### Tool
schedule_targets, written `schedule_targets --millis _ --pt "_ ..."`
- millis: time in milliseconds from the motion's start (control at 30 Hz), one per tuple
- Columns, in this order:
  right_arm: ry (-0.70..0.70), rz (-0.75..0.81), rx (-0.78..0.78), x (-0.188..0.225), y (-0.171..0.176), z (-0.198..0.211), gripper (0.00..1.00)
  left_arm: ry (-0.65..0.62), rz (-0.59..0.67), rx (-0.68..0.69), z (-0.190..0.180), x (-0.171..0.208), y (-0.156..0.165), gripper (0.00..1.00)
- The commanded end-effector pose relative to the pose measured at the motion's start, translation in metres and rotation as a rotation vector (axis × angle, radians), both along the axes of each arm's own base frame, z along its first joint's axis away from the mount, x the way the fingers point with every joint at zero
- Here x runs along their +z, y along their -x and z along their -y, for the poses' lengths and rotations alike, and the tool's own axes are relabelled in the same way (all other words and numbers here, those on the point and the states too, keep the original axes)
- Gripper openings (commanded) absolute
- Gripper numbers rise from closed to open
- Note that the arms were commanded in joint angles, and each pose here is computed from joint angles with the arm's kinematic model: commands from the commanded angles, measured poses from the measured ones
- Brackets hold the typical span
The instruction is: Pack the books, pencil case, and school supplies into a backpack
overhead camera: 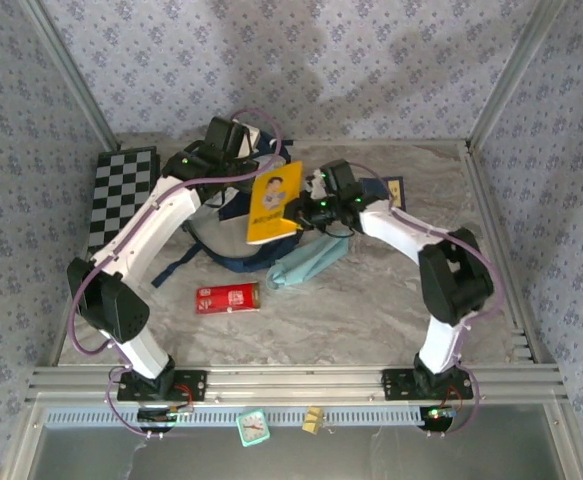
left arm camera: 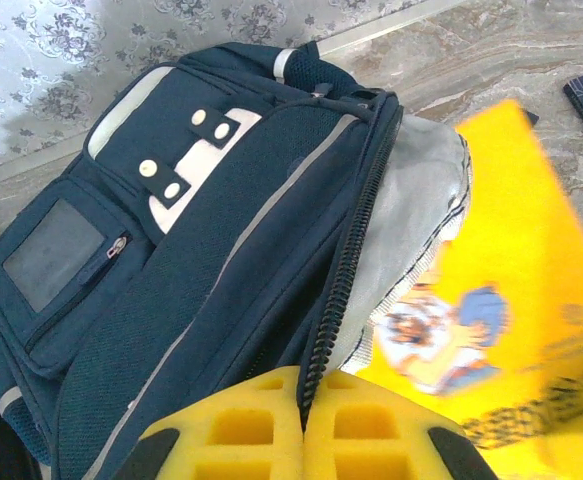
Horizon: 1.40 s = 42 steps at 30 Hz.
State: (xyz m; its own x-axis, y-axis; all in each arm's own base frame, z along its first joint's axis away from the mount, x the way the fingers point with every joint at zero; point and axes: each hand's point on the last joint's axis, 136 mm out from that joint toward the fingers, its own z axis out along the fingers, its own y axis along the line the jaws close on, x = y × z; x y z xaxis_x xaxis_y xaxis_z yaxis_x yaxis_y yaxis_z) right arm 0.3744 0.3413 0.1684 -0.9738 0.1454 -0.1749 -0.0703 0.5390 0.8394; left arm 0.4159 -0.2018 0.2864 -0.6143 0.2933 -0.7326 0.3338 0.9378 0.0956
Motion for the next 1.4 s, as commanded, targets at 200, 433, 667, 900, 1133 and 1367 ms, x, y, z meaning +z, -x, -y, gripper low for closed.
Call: schedule_targets --millis 200,433,667,900,1133,1367 --pt "-0.004 0.069 -0.004 -0.024 -0.071 -0.069 0.01 0.092 0.155 0.072 -0.003 0.063 -0.011 0.0" --pt "0.174 0.061 -0.01 -0.052 -0.077 -0.05 0.33 0.086 0.154 0.094 -0.005 0.062 -0.014 0.0" --pt "0.399 0.129 -0.002 -0.049 -0.038 -0.015 0.49 0.087 0.144 0.084 -0.003 0.056 -0.015 0.0" --pt "0.483 0.142 0.064 -0.068 -0.008 -0.037 0.31 0.085 0.13 0.089 -0.002 0.049 -0.016 0.0" --pt "0.548 0.196 0.097 -0.097 -0.014 -0.06 0.11 0.092 0.123 0.082 0.0 0.048 -0.017 0.0" --pt "0.585 0.339 -0.081 -0.076 -0.064 -0.038 0.04 0.099 0.111 0.067 0.001 0.049 -0.013 0.0"
